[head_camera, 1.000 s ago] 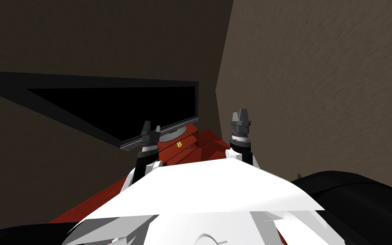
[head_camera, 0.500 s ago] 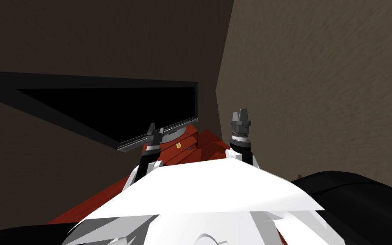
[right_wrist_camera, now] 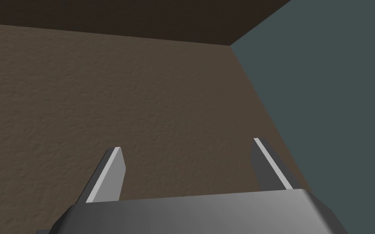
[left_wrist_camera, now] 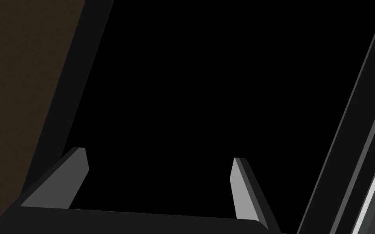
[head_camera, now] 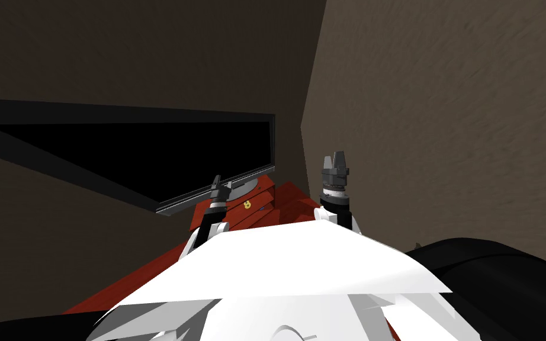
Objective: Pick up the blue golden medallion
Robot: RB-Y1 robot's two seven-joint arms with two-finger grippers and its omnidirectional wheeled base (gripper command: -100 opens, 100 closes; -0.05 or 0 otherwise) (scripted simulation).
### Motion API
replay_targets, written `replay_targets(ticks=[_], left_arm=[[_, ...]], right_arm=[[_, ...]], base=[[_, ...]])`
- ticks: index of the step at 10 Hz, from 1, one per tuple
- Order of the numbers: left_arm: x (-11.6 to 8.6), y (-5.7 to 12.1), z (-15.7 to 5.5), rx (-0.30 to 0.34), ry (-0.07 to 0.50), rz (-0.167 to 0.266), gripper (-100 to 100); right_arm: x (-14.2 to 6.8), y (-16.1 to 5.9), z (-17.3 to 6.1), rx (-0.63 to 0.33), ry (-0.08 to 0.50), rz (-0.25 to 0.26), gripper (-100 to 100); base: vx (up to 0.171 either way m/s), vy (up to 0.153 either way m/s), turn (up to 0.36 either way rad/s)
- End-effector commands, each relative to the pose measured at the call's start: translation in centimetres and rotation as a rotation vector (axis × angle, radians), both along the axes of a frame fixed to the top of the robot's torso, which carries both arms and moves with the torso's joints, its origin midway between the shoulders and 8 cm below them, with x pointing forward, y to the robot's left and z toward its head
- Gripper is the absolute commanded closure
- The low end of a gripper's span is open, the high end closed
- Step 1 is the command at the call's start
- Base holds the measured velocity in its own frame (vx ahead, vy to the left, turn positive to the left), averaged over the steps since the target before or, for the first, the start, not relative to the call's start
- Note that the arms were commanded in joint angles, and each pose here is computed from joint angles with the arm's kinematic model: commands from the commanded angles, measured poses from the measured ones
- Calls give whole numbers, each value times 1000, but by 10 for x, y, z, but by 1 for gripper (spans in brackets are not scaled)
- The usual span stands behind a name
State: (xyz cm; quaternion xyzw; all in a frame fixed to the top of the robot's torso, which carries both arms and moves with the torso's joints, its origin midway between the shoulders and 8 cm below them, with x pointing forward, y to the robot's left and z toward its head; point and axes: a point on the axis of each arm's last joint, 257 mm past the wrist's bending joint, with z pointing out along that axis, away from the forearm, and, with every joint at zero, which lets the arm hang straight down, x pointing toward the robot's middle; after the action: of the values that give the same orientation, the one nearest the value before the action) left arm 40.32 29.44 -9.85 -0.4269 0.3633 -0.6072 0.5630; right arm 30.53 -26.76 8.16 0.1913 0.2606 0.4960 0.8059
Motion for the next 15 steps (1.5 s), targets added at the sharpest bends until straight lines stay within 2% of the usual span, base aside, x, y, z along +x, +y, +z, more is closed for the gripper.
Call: replay_targets(ticks=[1, 2, 3, 8, 15], left_arm=[[1, 4, -17, -22, 27, -1, -100], [5, 6, -26, -51, 44, -7, -100], [5, 6, -30, -52, 52, -5, -100], [20, 19, -93, -186, 173, -14, -100], [30, 34, -169, -354, 316, -5, -100]], right_arm=[[0, 0, 0, 0, 0, 0, 0], [0, 0, 0, 0, 0, 0, 0], [0, 0, 0, 0, 0, 0, 0], [0, 0, 0, 0, 0, 0, 0], [0, 0, 0, 0, 0, 0, 0]], base=[[52, -28, 2], [44, -18, 10], [33, -15, 2], [64, -41, 12], [56, -38, 14]])
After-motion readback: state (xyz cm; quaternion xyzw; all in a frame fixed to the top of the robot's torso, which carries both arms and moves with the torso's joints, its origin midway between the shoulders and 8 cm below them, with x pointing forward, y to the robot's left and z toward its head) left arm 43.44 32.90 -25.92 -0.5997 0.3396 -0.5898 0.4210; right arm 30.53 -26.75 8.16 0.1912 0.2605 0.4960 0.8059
